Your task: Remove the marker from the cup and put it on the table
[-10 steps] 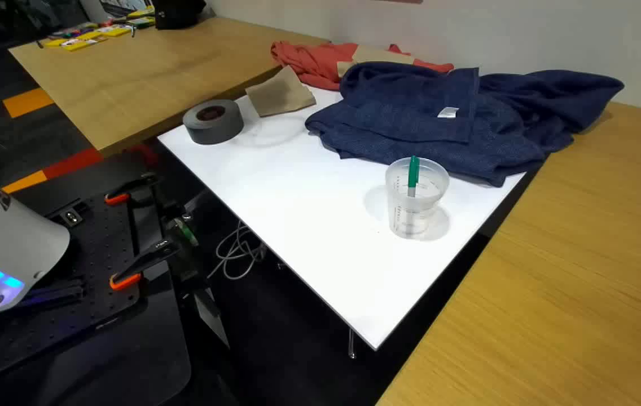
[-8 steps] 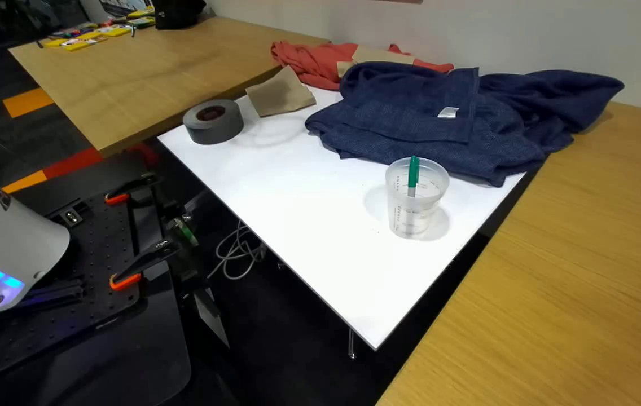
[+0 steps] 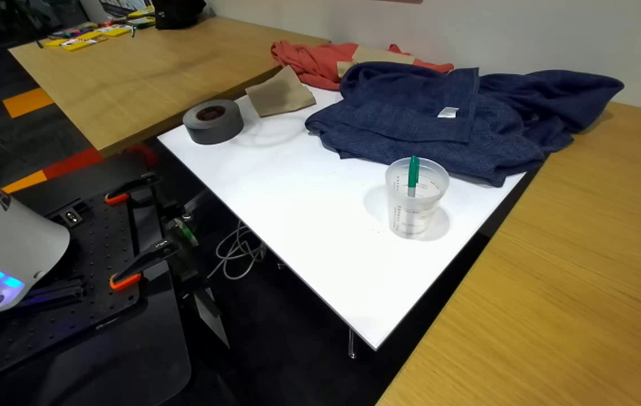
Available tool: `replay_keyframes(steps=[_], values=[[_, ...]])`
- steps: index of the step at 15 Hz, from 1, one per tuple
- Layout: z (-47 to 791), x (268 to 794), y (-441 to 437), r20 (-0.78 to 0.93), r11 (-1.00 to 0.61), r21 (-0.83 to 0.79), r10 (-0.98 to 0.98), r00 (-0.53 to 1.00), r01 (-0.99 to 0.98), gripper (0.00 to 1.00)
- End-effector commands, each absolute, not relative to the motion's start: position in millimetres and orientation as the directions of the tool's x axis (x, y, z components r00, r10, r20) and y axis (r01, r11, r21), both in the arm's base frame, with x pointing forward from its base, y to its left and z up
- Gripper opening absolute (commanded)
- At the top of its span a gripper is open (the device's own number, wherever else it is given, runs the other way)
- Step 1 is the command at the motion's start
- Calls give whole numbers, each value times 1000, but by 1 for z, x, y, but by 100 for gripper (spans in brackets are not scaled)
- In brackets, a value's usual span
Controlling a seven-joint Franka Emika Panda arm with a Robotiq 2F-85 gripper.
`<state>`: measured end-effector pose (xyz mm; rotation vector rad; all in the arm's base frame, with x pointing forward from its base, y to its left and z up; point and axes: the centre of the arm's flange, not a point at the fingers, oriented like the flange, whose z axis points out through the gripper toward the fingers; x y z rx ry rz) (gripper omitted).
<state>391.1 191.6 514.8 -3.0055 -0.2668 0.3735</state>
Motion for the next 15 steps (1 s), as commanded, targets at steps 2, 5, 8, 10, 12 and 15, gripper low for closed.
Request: replay_keyframes(steps=[2,5,8,10,12,15], values=[[515,401,187,-205,-992,-100,101,974,82,100],[512,409,179,-180,-996,-84,48,982,33,100],[509,414,172,-194,-995,-95,43,980,25,100],[509,413,172,-193,-995,-97,43,980,25,100],[509,413,173,-194,-995,-97,43,980,25,100],[510,424,163,-158,-994,-84,-58,986,-72,100]])
